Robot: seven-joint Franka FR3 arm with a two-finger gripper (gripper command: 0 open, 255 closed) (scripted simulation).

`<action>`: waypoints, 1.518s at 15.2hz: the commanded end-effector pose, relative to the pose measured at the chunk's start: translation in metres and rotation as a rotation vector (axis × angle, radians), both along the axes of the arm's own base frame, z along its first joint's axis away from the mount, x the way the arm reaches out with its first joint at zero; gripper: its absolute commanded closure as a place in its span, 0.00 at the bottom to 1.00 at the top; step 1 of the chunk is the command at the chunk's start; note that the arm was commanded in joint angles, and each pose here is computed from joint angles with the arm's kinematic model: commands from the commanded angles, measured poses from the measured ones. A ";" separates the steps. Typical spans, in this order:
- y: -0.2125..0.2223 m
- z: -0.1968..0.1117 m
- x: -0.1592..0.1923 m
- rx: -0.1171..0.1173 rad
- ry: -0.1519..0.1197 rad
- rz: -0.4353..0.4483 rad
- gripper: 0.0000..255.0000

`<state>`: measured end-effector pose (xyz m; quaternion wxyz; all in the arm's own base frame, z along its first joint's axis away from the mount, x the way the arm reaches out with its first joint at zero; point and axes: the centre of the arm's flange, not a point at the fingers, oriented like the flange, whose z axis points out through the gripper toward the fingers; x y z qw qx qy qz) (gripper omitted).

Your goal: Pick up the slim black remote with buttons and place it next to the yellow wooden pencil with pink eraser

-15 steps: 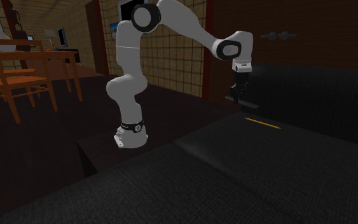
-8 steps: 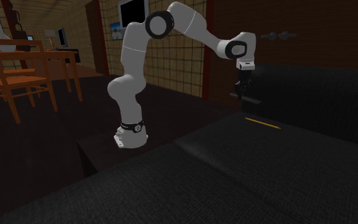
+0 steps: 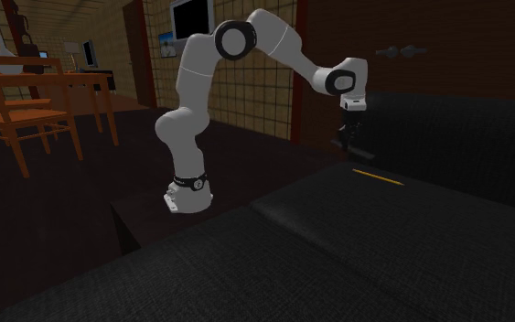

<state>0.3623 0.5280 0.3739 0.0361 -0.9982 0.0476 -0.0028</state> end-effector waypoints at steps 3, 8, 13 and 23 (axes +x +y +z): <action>0.000 -0.021 -0.001 0.000 0.000 0.000 1.00; 0.000 -0.043 -0.001 0.000 0.000 0.000 1.00; 0.000 -0.043 -0.001 0.000 0.000 0.000 1.00; -0.002 -0.016 -0.001 0.000 0.000 0.000 0.00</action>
